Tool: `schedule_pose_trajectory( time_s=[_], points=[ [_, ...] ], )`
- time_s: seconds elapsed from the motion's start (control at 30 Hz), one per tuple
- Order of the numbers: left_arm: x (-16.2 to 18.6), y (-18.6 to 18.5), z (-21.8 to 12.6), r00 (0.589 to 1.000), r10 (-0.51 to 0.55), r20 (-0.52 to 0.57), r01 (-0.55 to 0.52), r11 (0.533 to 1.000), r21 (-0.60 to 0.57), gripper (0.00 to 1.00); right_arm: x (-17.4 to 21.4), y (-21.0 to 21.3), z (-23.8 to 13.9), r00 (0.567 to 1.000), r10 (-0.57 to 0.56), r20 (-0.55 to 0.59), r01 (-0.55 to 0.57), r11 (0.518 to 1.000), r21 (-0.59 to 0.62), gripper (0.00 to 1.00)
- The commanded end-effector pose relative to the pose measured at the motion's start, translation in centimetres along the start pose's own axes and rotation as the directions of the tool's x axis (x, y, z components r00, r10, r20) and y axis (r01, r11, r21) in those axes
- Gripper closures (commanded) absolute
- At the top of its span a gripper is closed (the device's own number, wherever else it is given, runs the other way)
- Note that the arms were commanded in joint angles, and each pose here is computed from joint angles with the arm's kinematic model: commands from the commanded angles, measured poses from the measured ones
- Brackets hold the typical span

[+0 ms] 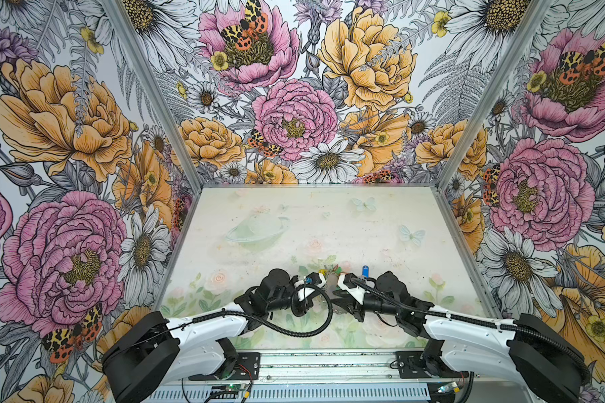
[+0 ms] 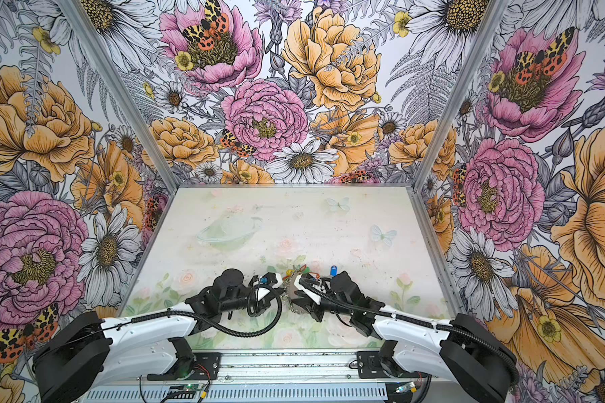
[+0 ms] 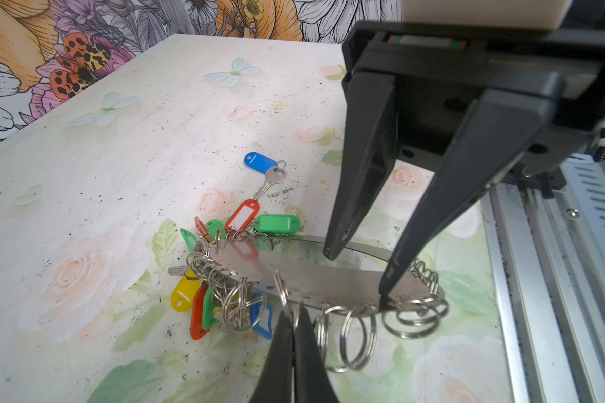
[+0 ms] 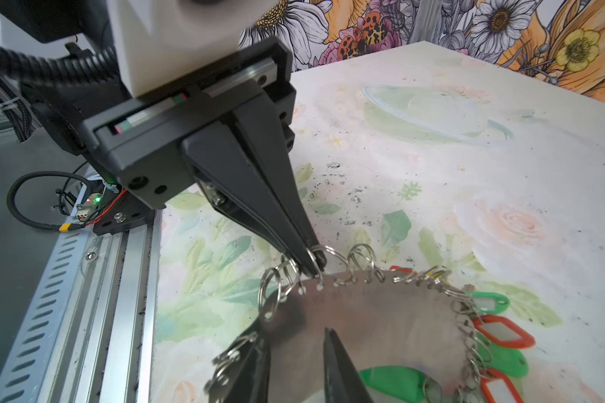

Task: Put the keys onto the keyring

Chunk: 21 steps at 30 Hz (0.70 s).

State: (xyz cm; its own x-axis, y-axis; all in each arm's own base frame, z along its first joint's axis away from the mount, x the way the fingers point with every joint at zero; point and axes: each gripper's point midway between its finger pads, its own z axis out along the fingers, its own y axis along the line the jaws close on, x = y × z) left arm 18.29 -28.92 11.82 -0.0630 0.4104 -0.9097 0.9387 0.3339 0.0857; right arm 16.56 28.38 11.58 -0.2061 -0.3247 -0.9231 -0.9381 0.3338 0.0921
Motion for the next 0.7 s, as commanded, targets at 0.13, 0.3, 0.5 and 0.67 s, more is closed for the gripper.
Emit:
schedule_pose_trajectory(
  time_s=[0.13, 0.3, 0.5, 0.67],
  points=[
    [-1.8, -0.7, 0.2, 0.998, 0.03, 0.058, -0.032, 0.999, 0.031, 1.0, -0.5, -0.6, 0.2, 1.0, -0.005, 0.016, 0.005, 0.999, 0.041, 0.73],
    [-1.8, -1.5, 0.1, 0.997, 0.045, 0.065, -0.049, 0.997, 0.067, 1.0, -1.2, -0.6, 0.1, 0.999, -0.017, 0.031, 0.016, 1.0, 0.026, 0.74],
    [-1.7, -2.4, 0.0, 0.995, 0.065, 0.071, -0.072, 0.992, 0.106, 1.0, -2.2, -0.3, -0.2, 0.998, -0.018, 0.058, 0.021, 0.998, -0.064, 0.79],
    [-1.3, -3.9, -0.3, 0.989, 0.121, 0.084, -0.134, 0.976, 0.171, 1.0, -2.1, 0.5, -0.4, 0.997, -0.046, 0.065, 0.054, 0.991, -0.124, 0.8]
  ],
)
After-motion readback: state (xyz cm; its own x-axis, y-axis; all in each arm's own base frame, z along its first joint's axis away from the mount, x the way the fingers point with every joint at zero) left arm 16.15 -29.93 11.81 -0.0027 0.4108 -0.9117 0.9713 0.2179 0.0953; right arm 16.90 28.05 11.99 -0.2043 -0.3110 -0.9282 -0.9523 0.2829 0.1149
